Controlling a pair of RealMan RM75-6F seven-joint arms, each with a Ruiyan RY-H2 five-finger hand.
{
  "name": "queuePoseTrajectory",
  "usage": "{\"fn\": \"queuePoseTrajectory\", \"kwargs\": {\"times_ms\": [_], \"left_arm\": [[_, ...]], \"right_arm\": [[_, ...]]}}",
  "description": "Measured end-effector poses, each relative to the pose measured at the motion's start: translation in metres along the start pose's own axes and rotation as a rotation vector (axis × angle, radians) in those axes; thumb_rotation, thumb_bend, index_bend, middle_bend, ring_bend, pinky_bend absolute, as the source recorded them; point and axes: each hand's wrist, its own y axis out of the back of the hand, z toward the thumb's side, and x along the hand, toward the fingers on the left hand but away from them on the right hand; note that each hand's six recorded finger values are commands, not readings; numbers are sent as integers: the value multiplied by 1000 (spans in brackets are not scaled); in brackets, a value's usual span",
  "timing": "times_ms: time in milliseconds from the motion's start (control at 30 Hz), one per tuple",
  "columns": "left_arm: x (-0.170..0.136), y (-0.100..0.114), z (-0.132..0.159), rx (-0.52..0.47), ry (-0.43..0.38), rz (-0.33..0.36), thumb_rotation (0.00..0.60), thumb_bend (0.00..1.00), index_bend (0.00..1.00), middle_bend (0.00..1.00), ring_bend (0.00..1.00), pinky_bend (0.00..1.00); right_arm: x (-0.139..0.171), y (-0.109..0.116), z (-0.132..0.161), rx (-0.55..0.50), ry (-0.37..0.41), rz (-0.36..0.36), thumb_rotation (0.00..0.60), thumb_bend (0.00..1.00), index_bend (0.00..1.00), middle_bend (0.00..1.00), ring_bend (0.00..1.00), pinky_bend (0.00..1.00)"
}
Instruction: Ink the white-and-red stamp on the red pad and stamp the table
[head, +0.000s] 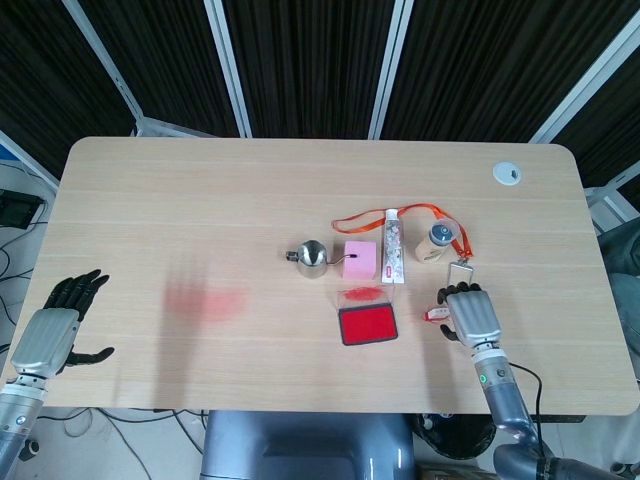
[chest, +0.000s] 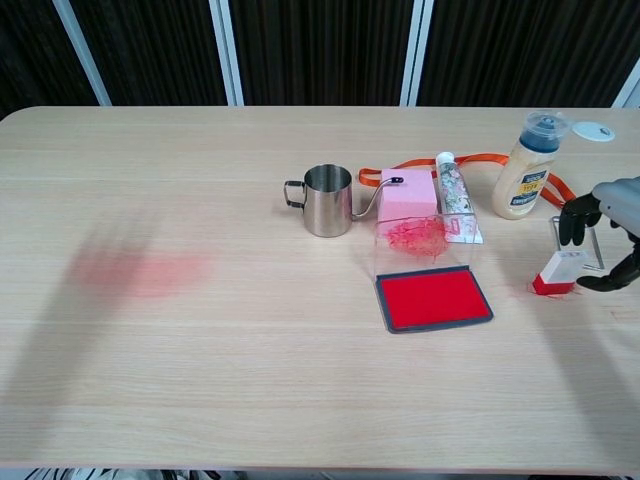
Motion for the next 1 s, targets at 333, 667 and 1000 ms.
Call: {"fn": "queuePoseTrajectory", "kwargs": {"times_ms": [333,667,1000], "left_arm": [[0,-1,0,-8,4,-8,600,2,0,0,0,0],[0,-1,1,-11,1,-15,600,2,0,0,0,0],[0,-1,1,-16,0,-16,600,2,0,0,0,0]], "right_arm": [[-7,-9,3,-11,-9,22,600,331,489,444,326,354],[-11,-14,7,-24,-13,33,600,352,501,450,326,354],[-16,-21,11,-25,-22,52,600,360,509,453,326,354]]}}
